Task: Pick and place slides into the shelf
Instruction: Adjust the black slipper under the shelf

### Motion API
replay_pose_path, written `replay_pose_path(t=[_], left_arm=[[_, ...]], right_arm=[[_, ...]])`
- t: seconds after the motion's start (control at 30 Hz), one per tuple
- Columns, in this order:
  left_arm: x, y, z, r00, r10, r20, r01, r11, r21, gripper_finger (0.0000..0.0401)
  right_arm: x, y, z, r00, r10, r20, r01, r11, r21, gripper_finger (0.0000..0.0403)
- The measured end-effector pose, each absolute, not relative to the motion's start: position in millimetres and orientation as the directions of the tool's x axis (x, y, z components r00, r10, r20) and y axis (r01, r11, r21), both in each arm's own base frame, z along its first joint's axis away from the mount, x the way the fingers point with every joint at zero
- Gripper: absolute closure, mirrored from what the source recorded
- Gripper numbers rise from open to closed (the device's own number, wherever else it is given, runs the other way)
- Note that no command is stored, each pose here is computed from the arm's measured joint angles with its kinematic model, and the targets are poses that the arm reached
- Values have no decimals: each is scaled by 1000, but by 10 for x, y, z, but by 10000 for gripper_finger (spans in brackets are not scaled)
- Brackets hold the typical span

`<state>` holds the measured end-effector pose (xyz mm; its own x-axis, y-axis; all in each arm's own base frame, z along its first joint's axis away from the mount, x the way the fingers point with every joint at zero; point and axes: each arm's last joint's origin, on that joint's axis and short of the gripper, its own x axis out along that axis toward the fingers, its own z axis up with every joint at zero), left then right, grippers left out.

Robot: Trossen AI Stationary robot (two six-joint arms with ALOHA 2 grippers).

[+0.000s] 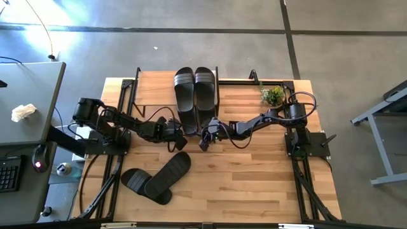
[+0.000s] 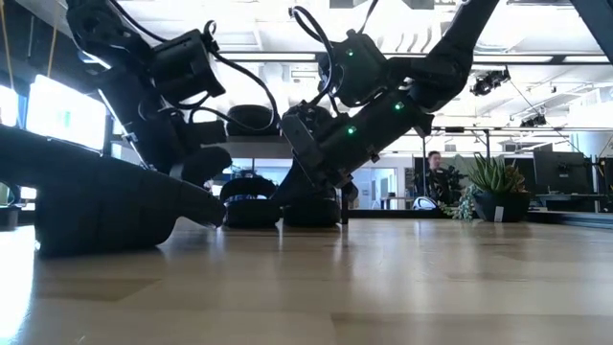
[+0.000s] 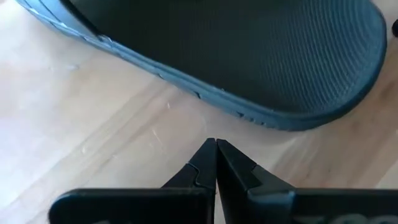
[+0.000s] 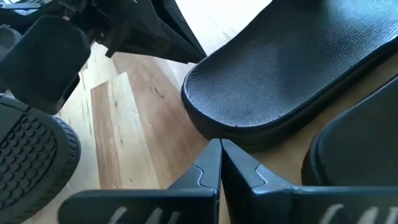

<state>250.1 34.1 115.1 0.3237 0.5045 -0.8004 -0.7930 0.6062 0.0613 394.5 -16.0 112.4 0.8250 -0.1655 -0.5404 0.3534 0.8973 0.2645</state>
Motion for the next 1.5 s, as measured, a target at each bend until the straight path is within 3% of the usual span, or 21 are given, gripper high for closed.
replay_pose_path(t=[0.33,0.53,1.03,1.5], left_arm=[[2469,560,1156,281,542,-792,-843,534,66,401],[2495,695,1183,318,542,-778,-830,555,48,401],[2484,904,1200,315,586,-746,-845,532,62,401],[2459,636,1188,297,523,-799,-809,582,80,401]], right_arm=[[3944,-161,1122,823,-168,-542,350,902,252,403],[3945,-129,1120,829,-118,-547,291,926,242,403],[3930,-100,1100,807,-179,-563,350,912,212,403],[3930,-116,1100,808,-167,-565,331,922,201,403]])
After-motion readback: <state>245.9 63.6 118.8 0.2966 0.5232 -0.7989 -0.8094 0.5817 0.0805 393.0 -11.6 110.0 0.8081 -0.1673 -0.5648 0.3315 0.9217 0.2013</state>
